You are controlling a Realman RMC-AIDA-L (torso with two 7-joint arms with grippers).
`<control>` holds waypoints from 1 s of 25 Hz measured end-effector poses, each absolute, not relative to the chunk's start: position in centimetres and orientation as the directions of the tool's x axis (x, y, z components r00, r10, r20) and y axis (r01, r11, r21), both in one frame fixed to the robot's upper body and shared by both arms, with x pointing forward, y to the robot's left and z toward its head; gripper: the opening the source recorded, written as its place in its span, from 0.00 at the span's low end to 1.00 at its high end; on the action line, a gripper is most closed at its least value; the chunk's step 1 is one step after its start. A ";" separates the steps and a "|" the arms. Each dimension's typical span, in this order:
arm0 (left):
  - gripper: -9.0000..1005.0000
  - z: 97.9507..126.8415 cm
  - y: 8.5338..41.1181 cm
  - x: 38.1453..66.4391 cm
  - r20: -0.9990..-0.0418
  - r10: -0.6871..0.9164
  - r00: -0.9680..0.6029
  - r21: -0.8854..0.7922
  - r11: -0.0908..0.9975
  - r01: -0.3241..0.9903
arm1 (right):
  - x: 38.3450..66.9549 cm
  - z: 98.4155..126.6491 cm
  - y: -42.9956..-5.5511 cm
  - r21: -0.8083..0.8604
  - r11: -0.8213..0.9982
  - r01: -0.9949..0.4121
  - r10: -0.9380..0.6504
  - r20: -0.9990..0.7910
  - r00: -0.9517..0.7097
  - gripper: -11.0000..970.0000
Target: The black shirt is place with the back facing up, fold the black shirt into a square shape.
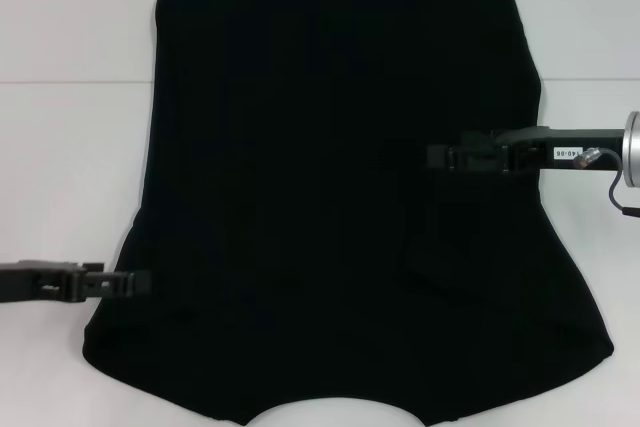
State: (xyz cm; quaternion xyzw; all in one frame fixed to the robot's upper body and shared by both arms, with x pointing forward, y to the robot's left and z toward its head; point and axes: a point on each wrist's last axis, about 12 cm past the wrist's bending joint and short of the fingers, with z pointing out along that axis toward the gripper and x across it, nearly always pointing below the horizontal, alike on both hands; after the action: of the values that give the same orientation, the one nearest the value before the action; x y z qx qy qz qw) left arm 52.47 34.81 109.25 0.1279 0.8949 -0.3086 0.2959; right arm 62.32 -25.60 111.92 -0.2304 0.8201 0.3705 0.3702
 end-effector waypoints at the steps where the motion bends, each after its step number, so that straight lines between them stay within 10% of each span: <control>1: 0.95 109.1 35.1 52.2 -0.595 0.040 -0.803 -0.482 0.781 0.397 | 62.4 112.0 -25.6 0.435 0.620 -0.653 -0.104 -0.779 -0.618 0.95; 22: 0.84 108.1 35.4 51.5 -0.507 0.070 -0.859 -0.493 0.794 0.356 | 62.5 112.3 -26.1 0.432 0.626 -0.650 -0.099 -0.782 -0.615 0.94; 25: 0.62 108.0 35.5 51.5 -0.500 0.068 -0.863 -0.489 0.801 0.346 | 62.5 112.3 -26.2 0.433 0.627 -0.648 -0.098 -0.781 -0.616 0.94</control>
State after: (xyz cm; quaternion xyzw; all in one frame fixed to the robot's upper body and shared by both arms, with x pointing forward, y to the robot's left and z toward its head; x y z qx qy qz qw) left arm 51.53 35.54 108.00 0.1126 0.9190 -0.2949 0.2361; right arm 62.48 -26.17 112.28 -0.2273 0.8205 0.3674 0.3744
